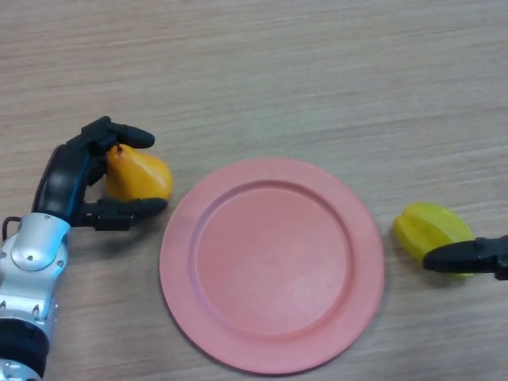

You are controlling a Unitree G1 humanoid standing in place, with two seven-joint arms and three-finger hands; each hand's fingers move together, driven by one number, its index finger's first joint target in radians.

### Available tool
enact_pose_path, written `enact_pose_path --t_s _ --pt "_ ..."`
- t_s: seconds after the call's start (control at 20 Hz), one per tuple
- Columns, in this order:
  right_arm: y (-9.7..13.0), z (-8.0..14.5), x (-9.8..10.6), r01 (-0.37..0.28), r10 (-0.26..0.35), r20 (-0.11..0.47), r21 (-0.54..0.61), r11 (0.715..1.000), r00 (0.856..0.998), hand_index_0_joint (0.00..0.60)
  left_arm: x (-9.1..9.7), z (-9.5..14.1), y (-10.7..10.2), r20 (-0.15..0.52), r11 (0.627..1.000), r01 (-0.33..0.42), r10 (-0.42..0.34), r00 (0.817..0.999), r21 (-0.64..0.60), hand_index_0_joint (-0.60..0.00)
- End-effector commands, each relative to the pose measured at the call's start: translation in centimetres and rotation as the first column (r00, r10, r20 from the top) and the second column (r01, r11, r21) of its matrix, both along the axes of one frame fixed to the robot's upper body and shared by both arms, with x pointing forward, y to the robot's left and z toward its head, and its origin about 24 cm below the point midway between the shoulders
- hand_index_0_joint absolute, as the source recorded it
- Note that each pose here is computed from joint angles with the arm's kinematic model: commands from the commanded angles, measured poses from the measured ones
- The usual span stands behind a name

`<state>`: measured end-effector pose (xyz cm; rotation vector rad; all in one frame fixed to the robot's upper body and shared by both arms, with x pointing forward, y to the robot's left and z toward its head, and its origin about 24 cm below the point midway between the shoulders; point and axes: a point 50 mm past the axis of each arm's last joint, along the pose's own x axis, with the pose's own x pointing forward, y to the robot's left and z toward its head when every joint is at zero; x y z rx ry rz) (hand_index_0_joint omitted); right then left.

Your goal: Pick up the yellow pear and place it on the plate

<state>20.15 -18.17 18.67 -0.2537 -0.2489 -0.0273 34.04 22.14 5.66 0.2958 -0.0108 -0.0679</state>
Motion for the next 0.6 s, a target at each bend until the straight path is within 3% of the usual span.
enact_pose_path --t_s 0.05,0.25,0.4,0.5,0.6 --pt "-0.6 2.2 -0.8 0.057 -0.053 0.165 -0.018 0.998 0.985 0.000 0.3 5.4 2.3 0.204 0.994 -0.023 0.044 0.978 -0.104 -0.600" --pt "-0.4 1.8 -0.6 0.041 -0.039 0.149 -0.006 0.999 0.988 0.000 -1.2 8.5 2.0 0.290 0.990 0.009 0.033 0.957 -0.143 -0.600" --pt "-0.7 1.6 -0.5 0.040 -0.038 0.151 -0.010 0.999 0.988 0.000 -2.6 10.3 0.4 0.313 0.977 0.101 -0.038 0.949 -0.187 -0.600" --pt "-0.8 1.6 -0.5 0.039 -0.038 0.151 -0.008 0.999 0.988 0.000 -3.7 10.2 -2.3 0.246 0.960 0.203 -0.153 0.957 -0.193 -0.600" --pt "-0.9 1.7 -0.4 0.044 -0.042 0.161 -0.009 0.999 0.986 0.000 -5.1 8.8 -5.8 0.136 0.937 0.310 -0.290 0.947 -0.159 -0.600"
